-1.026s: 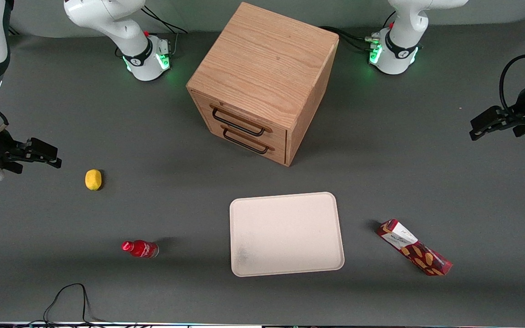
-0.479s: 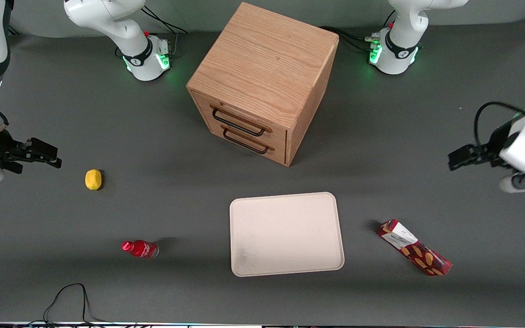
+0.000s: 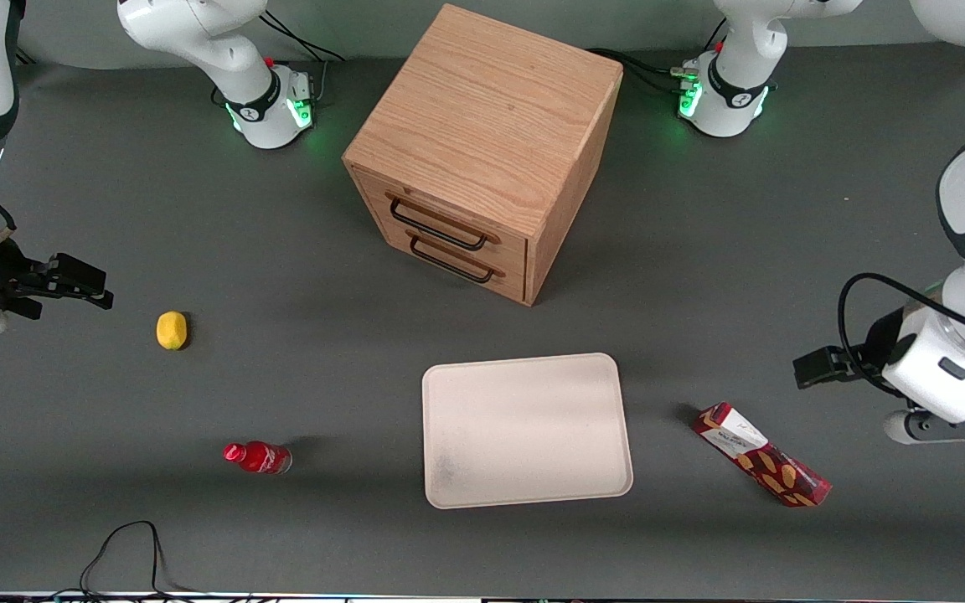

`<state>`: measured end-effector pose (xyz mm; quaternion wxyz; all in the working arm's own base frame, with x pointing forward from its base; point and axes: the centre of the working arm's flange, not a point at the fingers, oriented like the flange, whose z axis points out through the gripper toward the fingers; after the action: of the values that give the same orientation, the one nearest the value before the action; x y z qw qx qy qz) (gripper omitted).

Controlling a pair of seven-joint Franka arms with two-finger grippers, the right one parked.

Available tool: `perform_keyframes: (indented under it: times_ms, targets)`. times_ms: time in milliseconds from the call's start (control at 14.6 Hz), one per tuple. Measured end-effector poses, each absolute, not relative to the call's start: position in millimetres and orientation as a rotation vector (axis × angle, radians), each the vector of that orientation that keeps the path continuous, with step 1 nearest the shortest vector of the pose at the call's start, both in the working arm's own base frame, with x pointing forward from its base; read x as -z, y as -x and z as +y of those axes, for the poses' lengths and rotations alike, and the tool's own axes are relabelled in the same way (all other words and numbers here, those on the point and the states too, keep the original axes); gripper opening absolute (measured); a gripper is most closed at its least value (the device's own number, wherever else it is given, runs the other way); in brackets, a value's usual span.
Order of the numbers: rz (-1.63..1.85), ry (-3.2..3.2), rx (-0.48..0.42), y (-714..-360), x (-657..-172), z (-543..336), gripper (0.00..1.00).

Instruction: Place red cookie box on tray

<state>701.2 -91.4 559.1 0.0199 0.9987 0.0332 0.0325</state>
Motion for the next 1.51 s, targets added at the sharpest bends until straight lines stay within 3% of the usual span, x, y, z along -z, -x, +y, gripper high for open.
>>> perform_keyframes:
  times_ms: [342,1026,1505]
  targets:
    - [0.198,-3.098,-0.084,-705.4,-559.0,-86.4,1.0]
    - [1.263,-2.834,-0.035,-705.8,-556.0,-66.9,1.0]
    - [1.369,-2.836,0.082,-709.2,-497.7,-66.3,1.0]
